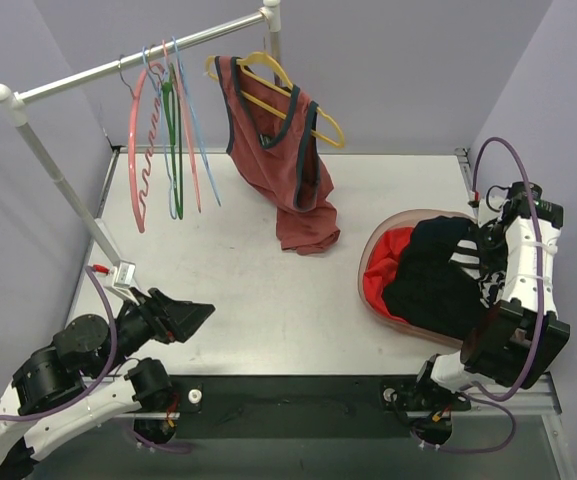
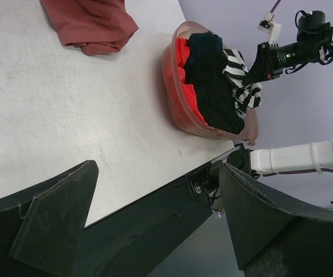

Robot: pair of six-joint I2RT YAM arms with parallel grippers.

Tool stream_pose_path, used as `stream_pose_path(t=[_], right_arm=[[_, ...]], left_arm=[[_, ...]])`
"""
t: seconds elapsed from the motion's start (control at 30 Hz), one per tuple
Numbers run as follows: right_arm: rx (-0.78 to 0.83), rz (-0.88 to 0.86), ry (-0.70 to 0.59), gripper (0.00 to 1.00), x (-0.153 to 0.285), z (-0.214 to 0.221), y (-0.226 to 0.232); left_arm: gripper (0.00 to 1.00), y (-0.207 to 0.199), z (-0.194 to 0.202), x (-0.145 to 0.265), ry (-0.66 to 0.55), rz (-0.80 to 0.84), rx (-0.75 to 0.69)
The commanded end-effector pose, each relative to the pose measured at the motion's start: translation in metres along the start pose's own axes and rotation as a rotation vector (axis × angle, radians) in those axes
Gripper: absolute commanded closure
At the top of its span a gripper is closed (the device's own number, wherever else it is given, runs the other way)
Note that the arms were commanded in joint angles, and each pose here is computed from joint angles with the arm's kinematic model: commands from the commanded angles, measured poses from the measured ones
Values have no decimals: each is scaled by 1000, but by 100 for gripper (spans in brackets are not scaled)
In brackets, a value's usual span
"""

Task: Place the tank top on the hanger

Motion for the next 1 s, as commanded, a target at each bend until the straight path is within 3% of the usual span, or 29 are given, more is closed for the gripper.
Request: stream_pose_path(t=[0.0,0.1,0.57,0.83,0.97], right_arm=[[-2,13,-24,100,16,3,1],[10,57,-126,100,47,-3,-1],[145,251,-793,100,298,-58,20],[241,211,-1076,100,365,-93,67],[254,64,-1219,100,392,-110,92]], left_arm=[[3,-11,-15,7,-43,32,26],[3,-15,-22,12,-61,43,30],[3,-41,-59,32,-173,144,45],[3,-44,-55,24,-105,82,-28],[3,-44,-54,20,-104,72,-37]])
Point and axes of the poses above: each gripper's point midway between its finger pads, its own x axis back along the fingers, its own y axis along the line the jaws close on, z = x × y, the point moved 1 cm from there along x, back along the fingers, and after that the axes turned 1 degree about x, right-handed, at the moved point
